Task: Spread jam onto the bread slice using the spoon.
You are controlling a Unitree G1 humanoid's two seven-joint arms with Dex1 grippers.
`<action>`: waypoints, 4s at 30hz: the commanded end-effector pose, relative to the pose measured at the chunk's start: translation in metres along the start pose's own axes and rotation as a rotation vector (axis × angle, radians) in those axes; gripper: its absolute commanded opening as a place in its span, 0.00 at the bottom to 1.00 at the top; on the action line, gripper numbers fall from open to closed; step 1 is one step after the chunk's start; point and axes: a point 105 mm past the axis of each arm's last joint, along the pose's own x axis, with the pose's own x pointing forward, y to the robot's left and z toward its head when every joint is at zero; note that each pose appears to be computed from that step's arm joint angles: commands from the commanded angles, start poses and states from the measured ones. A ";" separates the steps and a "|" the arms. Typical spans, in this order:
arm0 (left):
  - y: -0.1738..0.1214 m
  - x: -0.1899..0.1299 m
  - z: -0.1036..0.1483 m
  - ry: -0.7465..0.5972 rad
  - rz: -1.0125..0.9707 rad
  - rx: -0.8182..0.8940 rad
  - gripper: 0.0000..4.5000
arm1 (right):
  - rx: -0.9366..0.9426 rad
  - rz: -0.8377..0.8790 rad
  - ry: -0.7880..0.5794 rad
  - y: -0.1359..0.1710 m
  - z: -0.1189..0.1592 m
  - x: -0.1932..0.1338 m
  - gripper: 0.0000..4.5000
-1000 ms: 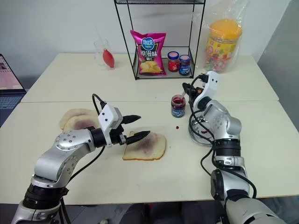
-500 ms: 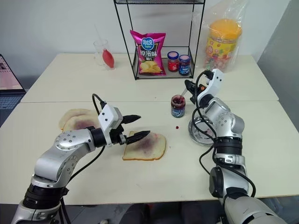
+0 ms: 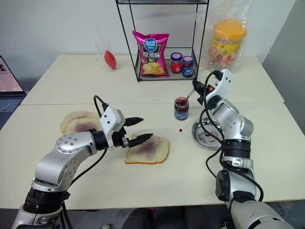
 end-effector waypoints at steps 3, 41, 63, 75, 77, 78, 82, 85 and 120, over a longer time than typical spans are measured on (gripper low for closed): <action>0.001 0.000 0.013 -0.036 -0.001 0.049 0.82 | 0.038 0.043 -0.074 0.015 0.021 -0.001 0.00; 0.014 0.002 0.038 -0.169 0.046 0.075 0.82 | 0.283 0.016 -0.119 0.001 0.034 -0.008 0.00; 0.012 -0.052 0.023 -0.056 0.014 0.093 0.82 | 0.179 0.408 0.033 0.105 0.009 -0.029 0.00; -0.026 -0.099 -0.022 0.147 -0.029 -0.050 0.82 | -0.180 0.650 0.299 0.157 -0.104 -0.047 0.00; -0.029 -0.102 -0.026 0.166 -0.039 -0.057 0.82 | -0.239 0.687 0.312 0.161 -0.115 -0.049 0.00; -0.032 -0.103 -0.027 0.173 -0.046 -0.061 0.82 | -0.278 0.704 0.313 0.164 -0.121 -0.049 0.00; -0.039 -0.112 -0.034 0.208 -0.061 -0.087 0.82 | -0.393 0.767 0.271 0.172 -0.123 -0.050 0.00; -0.043 -0.116 -0.036 0.223 -0.067 -0.095 0.82 | -0.465 0.791 0.229 0.174 -0.122 -0.049 0.00; -0.043 -0.130 -0.042 0.260 -0.047 -0.113 0.82 | -0.032 0.618 0.378 0.142 -0.130 -0.024 0.00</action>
